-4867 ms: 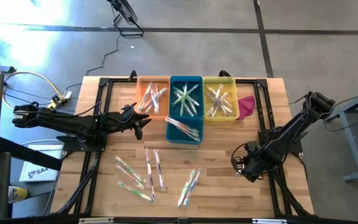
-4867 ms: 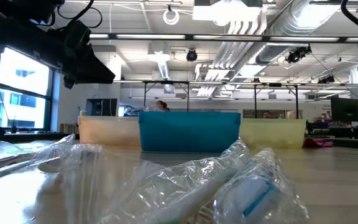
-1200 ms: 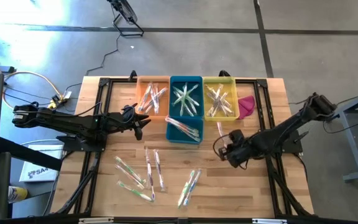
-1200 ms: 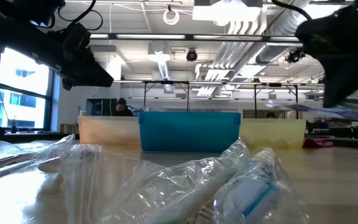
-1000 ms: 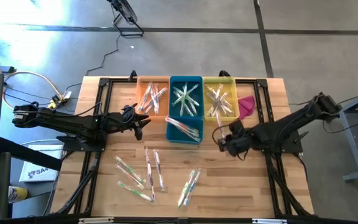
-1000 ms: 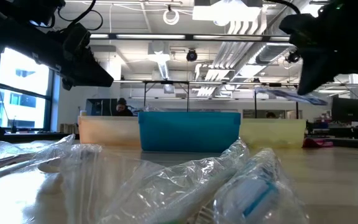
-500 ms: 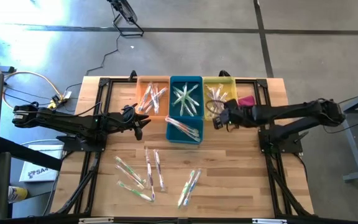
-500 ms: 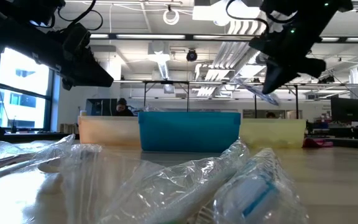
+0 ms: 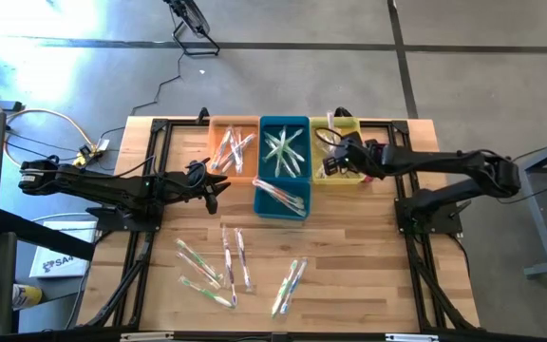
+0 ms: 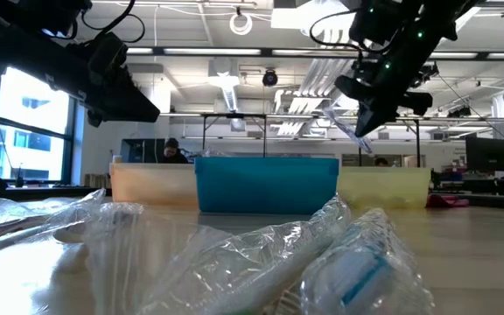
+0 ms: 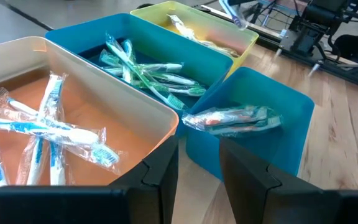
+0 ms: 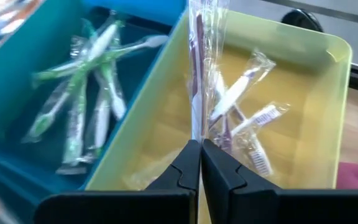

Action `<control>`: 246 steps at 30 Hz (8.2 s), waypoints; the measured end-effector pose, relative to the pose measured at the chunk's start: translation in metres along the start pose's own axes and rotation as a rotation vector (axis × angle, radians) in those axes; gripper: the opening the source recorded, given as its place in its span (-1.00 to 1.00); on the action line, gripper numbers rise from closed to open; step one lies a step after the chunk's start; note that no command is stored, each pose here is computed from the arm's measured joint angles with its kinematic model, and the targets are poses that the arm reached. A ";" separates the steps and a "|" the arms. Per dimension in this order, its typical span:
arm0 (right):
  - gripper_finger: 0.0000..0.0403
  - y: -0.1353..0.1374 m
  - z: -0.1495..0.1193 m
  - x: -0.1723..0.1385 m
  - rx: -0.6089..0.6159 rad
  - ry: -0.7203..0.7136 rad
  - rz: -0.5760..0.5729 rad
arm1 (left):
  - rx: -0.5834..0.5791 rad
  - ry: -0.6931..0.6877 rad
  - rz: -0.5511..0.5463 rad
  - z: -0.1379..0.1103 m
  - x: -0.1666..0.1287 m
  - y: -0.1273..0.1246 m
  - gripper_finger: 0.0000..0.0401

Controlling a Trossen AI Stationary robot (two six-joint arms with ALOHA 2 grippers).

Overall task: Pick & Place Toothbrushes
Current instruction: Put the violet toothbrush into the yellow bin, then put the blue toothbrush into the orange bin

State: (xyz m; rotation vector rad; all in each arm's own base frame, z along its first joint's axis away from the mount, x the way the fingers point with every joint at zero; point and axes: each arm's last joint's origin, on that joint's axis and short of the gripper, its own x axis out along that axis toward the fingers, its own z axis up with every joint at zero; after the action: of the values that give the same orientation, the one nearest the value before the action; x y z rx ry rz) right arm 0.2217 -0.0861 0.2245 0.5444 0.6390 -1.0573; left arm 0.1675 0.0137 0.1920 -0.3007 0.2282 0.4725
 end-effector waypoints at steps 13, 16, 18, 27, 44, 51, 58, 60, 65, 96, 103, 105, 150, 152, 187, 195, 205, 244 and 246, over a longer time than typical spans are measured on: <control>-0.98 -0.007 -0.009 0.049 -0.039 0.118 -0.164 | 0.000 0.000 0.000 0.000 0.000 0.000 -0.44; -0.98 -0.009 -0.012 0.059 -0.045 0.145 -0.195 | 0.000 0.000 0.000 0.000 0.000 0.000 -0.44; -0.98 -0.010 -0.015 0.064 -0.051 0.162 -0.210 | 0.000 0.000 0.000 0.000 0.000 0.000 -0.44; -0.92 -0.009 -0.020 0.070 -0.073 0.191 -0.219 | 0.000 0.000 0.000 0.000 0.000 0.000 -0.44; -0.46 -0.007 -0.015 0.059 -0.081 0.241 -0.085 | 0.000 0.000 0.000 0.000 0.000 0.000 -0.44; -0.56 -0.008 -0.003 0.038 -0.047 0.203 0.013 | 0.000 0.000 0.000 0.000 0.000 0.000 -0.44; -0.64 -0.013 0.011 0.005 -0.027 0.090 0.106 | 0.000 0.000 0.000 0.000 0.000 0.000 -0.44; -0.65 -0.014 0.013 -0.004 -0.019 0.062 0.132 | 0.000 0.000 0.000 0.000 0.000 0.000 -0.44; -0.65 -0.013 0.016 -0.024 -0.010 0.035 0.247 | 0.020 0.000 0.002 0.000 0.000 0.000 -0.44; -0.65 0.075 0.000 -0.091 -0.575 -0.406 1.090 | 0.025 0.000 -0.001 0.000 0.000 0.000 -0.44; -0.54 0.085 -0.017 -0.092 -0.692 -0.415 1.049 | 0.021 -0.003 -0.002 0.000 0.000 0.000 -0.44; -0.45 0.092 -0.026 -0.093 -0.748 -0.423 1.057 | 0.017 -0.005 -0.002 0.000 0.000 0.000 -0.44; -0.16 0.181 -0.192 -0.062 -1.272 0.294 0.912 | -0.009 0.034 0.013 -0.003 0.000 0.001 -0.44; -0.16 0.182 -0.193 -0.060 -1.268 0.292 0.912 | -0.012 0.035 0.014 -0.004 0.000 0.001 -0.44; -0.89 0.172 -0.202 -0.036 -1.266 0.382 0.854 | -0.008 0.048 0.019 -0.005 0.000 0.002 -0.44; -0.90 0.172 -0.203 -0.037 -1.281 0.416 0.895 | -0.008 0.048 0.019 -0.005 0.000 0.002 -0.44; -0.93 0.164 -0.180 -0.061 -1.263 0.394 0.927 | -0.008 0.048 0.019 -0.005 0.000 0.002 -0.44; -0.93 0.123 0.013 -0.061 -0.743 -0.376 0.549 | -0.043 -0.313 -0.135 0.032 -0.006 -0.011 -0.44; -0.93 0.125 0.019 -0.056 -0.725 -0.414 0.575 | 0.015 -0.365 -0.162 0.037 -0.008 -0.013 -0.44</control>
State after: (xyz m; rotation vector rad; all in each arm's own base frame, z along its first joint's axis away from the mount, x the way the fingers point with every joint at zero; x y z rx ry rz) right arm 0.3210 -0.0157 0.2907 -0.1341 0.4137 -0.3238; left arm 0.1722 0.0123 0.2319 -0.2115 -0.1477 0.3571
